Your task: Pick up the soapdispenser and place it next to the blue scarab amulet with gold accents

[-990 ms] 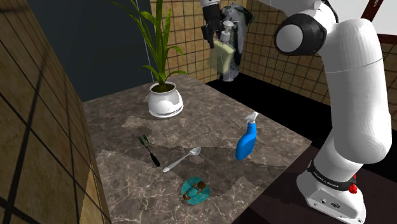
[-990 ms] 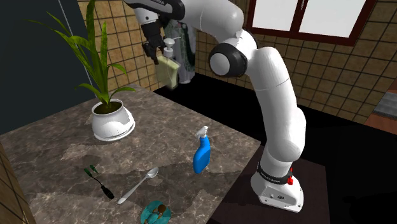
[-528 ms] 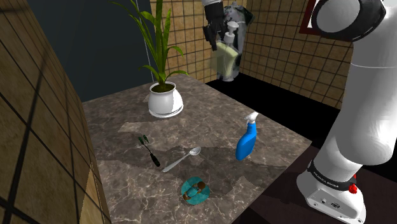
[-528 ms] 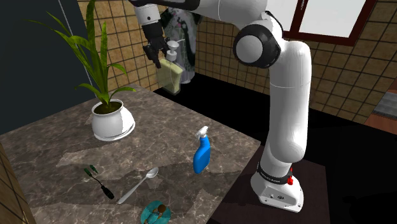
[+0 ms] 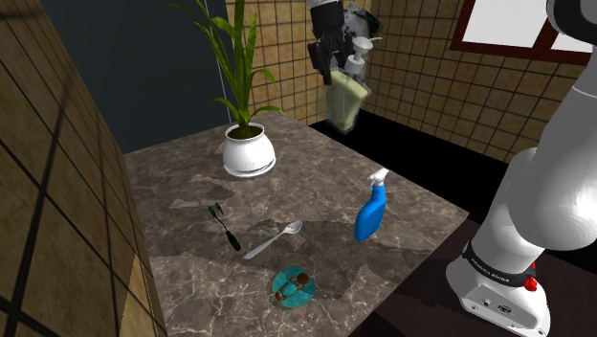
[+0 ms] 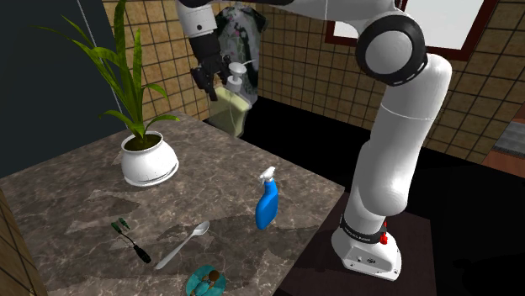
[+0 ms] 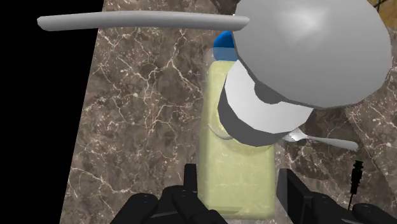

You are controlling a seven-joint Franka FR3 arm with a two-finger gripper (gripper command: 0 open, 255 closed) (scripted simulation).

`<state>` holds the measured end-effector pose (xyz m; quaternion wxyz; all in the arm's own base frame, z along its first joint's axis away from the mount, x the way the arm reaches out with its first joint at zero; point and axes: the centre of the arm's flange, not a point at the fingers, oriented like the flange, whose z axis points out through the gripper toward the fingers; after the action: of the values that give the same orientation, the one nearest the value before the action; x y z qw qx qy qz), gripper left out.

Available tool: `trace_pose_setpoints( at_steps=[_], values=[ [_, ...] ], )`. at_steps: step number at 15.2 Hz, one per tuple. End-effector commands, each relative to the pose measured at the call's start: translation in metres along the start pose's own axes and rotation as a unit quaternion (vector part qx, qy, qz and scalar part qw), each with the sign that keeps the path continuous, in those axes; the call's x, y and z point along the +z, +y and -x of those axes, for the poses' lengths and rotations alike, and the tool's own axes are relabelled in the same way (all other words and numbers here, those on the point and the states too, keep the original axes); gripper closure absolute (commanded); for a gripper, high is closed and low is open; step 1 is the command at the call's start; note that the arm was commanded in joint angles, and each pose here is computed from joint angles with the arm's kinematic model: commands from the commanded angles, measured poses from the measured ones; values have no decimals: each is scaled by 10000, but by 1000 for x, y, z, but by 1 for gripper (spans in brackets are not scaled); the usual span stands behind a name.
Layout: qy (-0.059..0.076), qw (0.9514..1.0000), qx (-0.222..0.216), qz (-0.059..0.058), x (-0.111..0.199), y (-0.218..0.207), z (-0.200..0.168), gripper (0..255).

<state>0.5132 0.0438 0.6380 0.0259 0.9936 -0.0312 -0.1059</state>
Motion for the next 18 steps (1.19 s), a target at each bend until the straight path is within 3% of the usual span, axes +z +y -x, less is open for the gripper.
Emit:
trace_pose_setpoints(
  at_steps=[1,18],
  values=[
    [3,10000,6,2,7,-18,22,255],
    [3,10000,6,2,33,-163,190,255]
  ],
)
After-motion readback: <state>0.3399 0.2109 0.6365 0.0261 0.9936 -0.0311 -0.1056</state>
